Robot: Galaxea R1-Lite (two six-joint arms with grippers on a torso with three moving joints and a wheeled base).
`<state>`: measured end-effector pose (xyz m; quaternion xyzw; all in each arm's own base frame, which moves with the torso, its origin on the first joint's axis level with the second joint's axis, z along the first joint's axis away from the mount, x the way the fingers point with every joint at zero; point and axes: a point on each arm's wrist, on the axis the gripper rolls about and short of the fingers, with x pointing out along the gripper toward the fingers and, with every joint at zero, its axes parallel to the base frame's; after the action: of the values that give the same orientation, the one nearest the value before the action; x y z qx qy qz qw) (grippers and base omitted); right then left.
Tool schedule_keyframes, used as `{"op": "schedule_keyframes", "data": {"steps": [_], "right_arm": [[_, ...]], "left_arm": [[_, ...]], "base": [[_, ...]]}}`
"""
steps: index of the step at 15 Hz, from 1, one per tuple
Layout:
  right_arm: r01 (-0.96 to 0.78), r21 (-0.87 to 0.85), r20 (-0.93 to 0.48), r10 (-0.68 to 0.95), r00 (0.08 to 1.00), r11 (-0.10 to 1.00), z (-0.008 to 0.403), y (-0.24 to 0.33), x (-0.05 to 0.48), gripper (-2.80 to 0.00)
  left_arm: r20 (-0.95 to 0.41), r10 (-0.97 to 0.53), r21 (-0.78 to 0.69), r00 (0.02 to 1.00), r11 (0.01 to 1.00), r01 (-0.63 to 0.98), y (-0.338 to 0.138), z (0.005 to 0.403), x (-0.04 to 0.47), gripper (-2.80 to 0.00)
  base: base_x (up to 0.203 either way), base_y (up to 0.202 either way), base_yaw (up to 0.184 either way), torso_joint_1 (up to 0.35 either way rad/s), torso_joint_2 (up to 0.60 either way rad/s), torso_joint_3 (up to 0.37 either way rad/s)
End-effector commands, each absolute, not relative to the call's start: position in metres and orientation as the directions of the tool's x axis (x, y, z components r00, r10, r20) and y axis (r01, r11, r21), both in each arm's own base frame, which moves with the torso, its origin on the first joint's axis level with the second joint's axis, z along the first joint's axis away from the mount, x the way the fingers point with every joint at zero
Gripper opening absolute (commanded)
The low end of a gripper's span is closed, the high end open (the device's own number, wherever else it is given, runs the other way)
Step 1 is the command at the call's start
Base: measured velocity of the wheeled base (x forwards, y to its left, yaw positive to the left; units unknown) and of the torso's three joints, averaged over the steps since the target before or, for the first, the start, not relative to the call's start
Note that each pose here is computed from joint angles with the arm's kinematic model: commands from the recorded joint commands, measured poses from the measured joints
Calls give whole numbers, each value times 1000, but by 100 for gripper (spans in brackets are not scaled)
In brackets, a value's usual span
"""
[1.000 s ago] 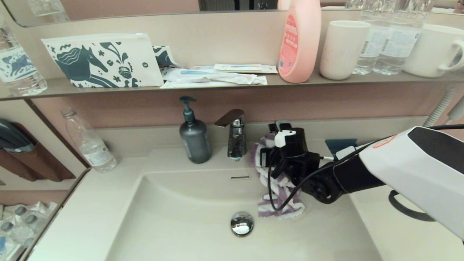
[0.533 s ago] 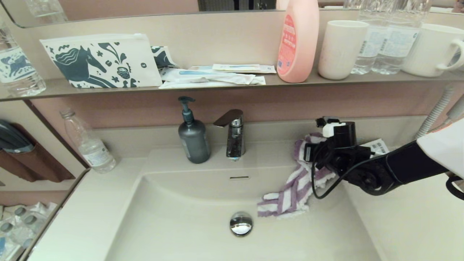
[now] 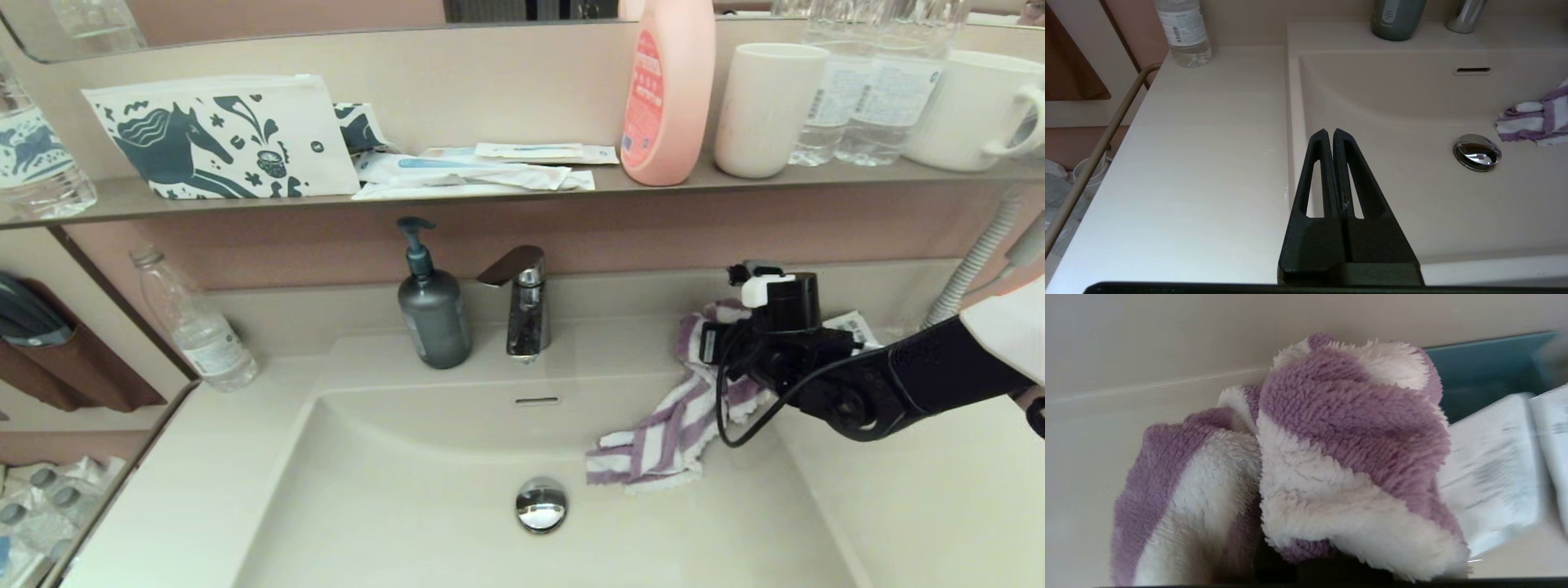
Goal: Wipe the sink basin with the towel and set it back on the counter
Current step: Wipe the sink
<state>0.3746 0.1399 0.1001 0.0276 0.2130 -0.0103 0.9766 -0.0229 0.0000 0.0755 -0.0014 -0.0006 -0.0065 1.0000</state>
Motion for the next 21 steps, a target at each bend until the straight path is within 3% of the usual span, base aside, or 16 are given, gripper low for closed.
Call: {"op": "schedule_keyframes", "data": {"steps": [1, 10, 14, 21], "right_arm": [[-35, 59, -406, 56, 912, 998, 96, 168, 375, -280], [-324, 36, -451, 305, 839, 945, 72, 296, 333, -280], [-302, 39, -440, 288, 851, 952, 72, 291, 344, -280], [-143, 54, -407, 152, 901, 988, 85, 235, 395, -280]], "left_arm": [[0, -14, -3, 1000, 1000, 14, 0, 75, -23, -280], [0, -14, -3, 1000, 1000, 14, 0, 75, -23, -280], [0, -14, -3, 1000, 1000, 14, 0, 75, -23, -280], [0, -14, -3, 1000, 1000, 14, 0, 75, -23, -280]], "base": [[0, 0, 0, 0, 0, 0], [0, 0, 0, 0, 0, 0], [0, 0, 0, 0, 0, 0], [0, 0, 0, 0, 0, 0]]}}
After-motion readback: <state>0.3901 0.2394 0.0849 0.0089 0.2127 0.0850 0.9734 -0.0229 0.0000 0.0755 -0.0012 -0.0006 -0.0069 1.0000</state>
